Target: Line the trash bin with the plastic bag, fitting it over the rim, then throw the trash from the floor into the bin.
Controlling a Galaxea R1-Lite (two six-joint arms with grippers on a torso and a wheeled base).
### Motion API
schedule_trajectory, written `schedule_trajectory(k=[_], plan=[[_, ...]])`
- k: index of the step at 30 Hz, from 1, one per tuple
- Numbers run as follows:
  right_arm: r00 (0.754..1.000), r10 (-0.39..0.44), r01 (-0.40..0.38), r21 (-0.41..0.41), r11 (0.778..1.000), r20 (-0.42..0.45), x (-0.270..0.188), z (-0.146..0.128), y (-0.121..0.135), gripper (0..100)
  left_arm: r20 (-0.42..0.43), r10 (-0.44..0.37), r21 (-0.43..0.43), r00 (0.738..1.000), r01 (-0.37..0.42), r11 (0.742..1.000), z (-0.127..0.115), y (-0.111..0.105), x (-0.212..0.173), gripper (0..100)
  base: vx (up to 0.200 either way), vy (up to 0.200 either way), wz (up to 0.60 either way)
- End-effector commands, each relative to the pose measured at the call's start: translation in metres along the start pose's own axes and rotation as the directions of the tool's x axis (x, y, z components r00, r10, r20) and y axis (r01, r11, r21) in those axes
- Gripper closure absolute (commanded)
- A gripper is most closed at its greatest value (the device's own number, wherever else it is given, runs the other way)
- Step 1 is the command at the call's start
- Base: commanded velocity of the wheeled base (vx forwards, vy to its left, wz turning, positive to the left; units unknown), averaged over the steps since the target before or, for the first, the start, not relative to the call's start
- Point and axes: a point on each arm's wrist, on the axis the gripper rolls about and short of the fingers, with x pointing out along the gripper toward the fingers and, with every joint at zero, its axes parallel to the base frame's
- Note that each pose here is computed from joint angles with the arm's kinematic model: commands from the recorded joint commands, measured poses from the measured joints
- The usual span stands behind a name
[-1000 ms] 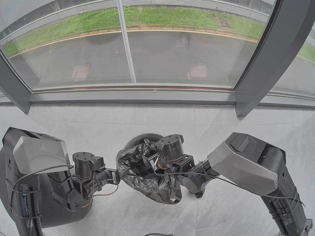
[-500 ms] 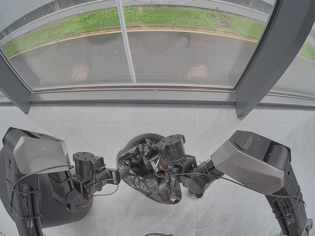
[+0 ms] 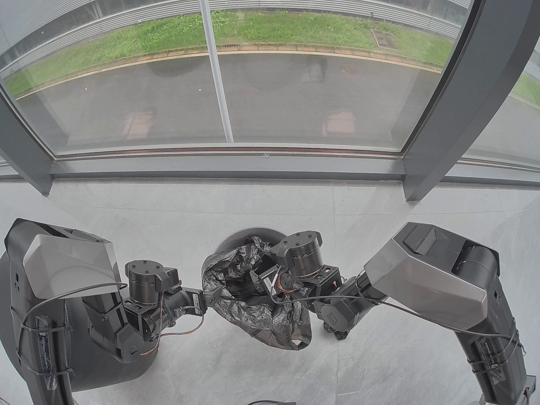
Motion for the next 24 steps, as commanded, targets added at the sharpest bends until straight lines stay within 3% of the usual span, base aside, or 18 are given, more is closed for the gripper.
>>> schedule_trajectory(k=[1,10,11,24], plan=[[1.000,0.002,-0.002,-0.001,1.000,-0.006,0.0030,-0.0038,-0.0002,0,0.000,-0.001,0.000,1.000,0.001,1.000,-0.0002,-0.0004,0.0005,0,0.000,0.000,0.00],[1.000,0.005,-0.005,-0.005,1.000,-0.015,0.0072,-0.0090,0.0024,0,0.000,-0.001,-0.001,1.000,0.001,1.000,-0.0002,-0.0004,0.0005,0,0.000,0.000,0.00],[1.000,0.003,-0.003,-0.005,1.000,-0.017,0.0079,-0.0099,0.0026,100,0.000,-0.001,-0.001,1.000,0.001,1.000,-0.0002,-0.0004,0.0005,0,0.000,0.000,0.00],[1.000,0.002,-0.002,-0.002,1.000,-0.008,0.0084,-0.0076,0.0025,100,0.000,-0.003,-0.010,1.000,0.003,1.000,-0.0009,-0.0003,0.0020,0,0.000,0.000,0.00]])
